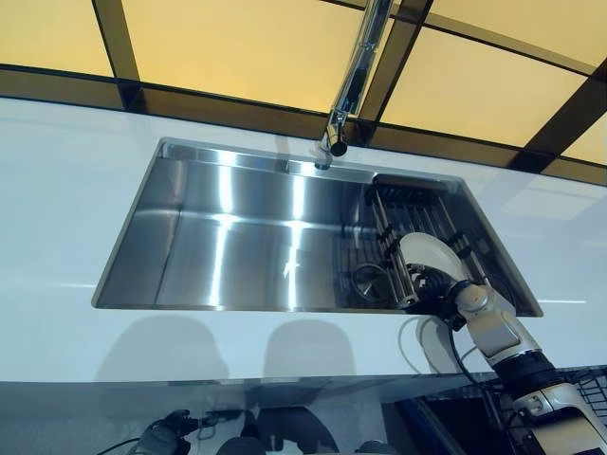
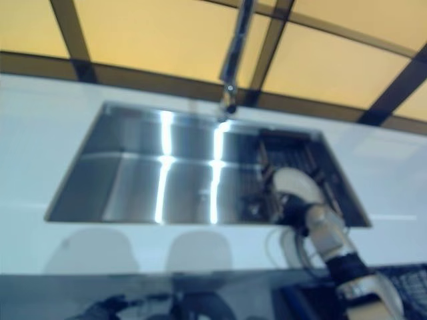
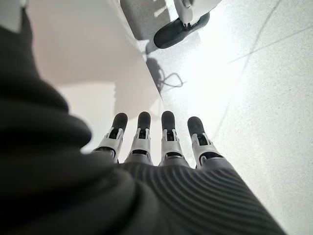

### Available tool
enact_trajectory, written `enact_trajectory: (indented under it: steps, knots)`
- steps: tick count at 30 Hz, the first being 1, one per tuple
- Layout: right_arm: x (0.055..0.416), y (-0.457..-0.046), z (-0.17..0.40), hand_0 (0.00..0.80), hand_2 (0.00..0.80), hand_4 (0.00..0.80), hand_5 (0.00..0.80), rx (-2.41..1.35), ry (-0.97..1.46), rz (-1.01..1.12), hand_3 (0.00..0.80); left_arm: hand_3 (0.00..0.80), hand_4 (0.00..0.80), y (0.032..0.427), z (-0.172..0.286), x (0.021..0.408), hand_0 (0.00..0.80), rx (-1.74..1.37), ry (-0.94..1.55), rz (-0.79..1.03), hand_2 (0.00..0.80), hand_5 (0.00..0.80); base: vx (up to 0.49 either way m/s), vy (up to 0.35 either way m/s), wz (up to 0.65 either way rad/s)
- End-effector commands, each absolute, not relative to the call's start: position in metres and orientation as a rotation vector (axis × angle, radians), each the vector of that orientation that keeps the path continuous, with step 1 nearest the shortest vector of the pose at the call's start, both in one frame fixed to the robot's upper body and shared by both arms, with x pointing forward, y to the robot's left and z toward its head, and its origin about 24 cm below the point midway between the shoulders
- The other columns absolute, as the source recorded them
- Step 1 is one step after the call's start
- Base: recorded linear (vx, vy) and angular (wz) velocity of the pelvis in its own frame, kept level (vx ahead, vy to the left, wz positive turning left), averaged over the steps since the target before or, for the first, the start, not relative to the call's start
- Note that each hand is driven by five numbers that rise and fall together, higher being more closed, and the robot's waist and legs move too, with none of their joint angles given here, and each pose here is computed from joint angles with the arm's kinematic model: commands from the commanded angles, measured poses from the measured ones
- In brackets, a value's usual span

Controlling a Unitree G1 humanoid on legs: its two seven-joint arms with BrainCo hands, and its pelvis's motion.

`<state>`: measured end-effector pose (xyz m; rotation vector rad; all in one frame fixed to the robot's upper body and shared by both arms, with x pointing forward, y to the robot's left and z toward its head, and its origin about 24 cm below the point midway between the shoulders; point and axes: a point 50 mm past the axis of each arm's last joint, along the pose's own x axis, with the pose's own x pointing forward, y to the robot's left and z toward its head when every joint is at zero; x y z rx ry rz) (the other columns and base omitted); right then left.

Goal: Take plates into dishwasher

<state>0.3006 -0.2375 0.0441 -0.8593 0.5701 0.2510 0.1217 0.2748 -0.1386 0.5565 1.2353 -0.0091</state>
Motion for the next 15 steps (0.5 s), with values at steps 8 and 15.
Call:
enact_trajectory:
  steps: [8,15]
  knots:
    - [0.323,-0.252,0.104,0.000,0.000,0.000,0.000,-0.829,0.343,0.119,0.000,0.000,0.000,0.262,-0.137,0.136,0.000,0.528,1.192,-0.008,0.000,0.000,-0.002,-0.004,0.00]
    - [0.328,-0.267,0.153,0.000,0.000,0.000,0.000,-0.824,0.186,0.017,0.000,0.000,0.000,0.266,-0.138,0.130,0.000,0.531,1.199,-0.002,0.000,0.000,0.001,-0.001,-0.01]
